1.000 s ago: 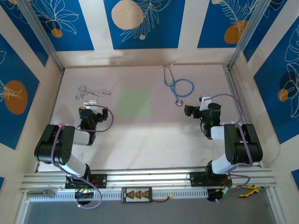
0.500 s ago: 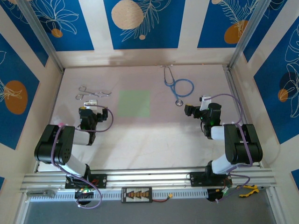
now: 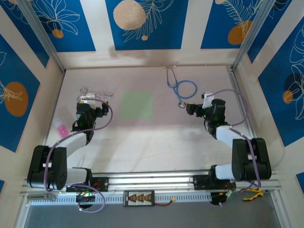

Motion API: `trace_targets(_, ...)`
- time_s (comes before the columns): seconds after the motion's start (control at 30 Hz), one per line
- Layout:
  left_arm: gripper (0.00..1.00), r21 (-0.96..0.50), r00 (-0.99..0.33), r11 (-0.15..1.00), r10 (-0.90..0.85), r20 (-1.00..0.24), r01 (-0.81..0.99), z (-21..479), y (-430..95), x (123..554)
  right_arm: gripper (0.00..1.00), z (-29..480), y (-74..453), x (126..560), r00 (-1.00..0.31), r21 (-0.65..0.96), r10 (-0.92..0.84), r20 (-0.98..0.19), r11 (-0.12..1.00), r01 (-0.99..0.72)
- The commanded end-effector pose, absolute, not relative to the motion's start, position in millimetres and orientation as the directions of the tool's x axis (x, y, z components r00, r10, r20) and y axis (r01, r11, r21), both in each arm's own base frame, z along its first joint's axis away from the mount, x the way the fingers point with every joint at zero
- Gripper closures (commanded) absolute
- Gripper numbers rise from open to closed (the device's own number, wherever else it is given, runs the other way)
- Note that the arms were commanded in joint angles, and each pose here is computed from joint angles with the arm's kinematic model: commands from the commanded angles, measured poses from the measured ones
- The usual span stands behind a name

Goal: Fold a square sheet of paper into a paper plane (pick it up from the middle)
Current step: Move the square sheet of paper to the center of the table.

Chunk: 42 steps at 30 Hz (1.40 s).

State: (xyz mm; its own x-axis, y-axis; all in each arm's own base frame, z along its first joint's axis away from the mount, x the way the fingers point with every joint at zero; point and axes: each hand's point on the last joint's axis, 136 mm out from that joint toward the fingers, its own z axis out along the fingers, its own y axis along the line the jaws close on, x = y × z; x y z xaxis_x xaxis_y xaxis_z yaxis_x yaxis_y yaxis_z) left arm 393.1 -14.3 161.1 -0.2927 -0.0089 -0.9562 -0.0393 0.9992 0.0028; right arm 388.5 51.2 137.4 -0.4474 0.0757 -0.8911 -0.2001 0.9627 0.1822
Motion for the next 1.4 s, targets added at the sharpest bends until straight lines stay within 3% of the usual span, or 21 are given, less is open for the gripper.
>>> trace_targets(0.0, 0.0, -0.148, -0.396, 0.983, -0.179, -0.901, -0.107, 162, -13, 389, 0.01, 153, 58, 372, -0.576, 0.338, 0.214, -0.789, 0.934, -0.115)
trace_targets(0.1, 0.0, -0.338, -0.491, 0.941, -0.307, -0.815, -0.027, 169, -44, 384, 0.01, 170, 59, 360, -0.661, 0.531, 0.419, -0.623, 0.847, 0.037)
trace_targets(0.17, 0.0, -0.485, -0.514, 0.859, -0.346, -0.785, 0.162, 186, -85, 386, 0.01, 183, 81, 348, -0.739, 0.656, 0.431, -0.518, 0.755, -0.02)
trace_targets(0.3, 0.09, -0.674, -0.701, 0.705, -0.367, -0.612, 0.219, 180, -136, 397, 0.01, 185, 114, 329, -0.823, 0.778, 0.416, -0.387, 0.626, -0.05)
trace_targets(0.43, 0.06, -0.615, -0.802, 0.754, -0.211, -0.559, 0.23, 154, -176, 405, 0.0, 180, 132, 315, -0.866, 0.777, 0.367, -0.339, 0.629, -0.038)
trace_targets(0.73, 0.06, -0.462, -0.922, 0.876, -0.055, -0.382, 0.139, 87, -219, 411, 0.01, 161, 160, 302, -0.9, 0.75, 0.325, -0.289, 0.662, -0.002)
trace_targets(1.03, 0.04, -0.433, -0.959, 0.897, -0.046, -0.28, 0.083, 48, -230, 405, 0.01, 144, 167, 297, -0.919, 0.752, 0.333, -0.213, 0.656, 0.063)
trace_targets(1.37, 0.03, -0.418, -0.983, 0.907, -0.034, -0.179, 0.045, 14, -233, 360, 0.01, 134, 166, 292, -0.918, 0.751, 0.366, -0.153, 0.646, 0.133)
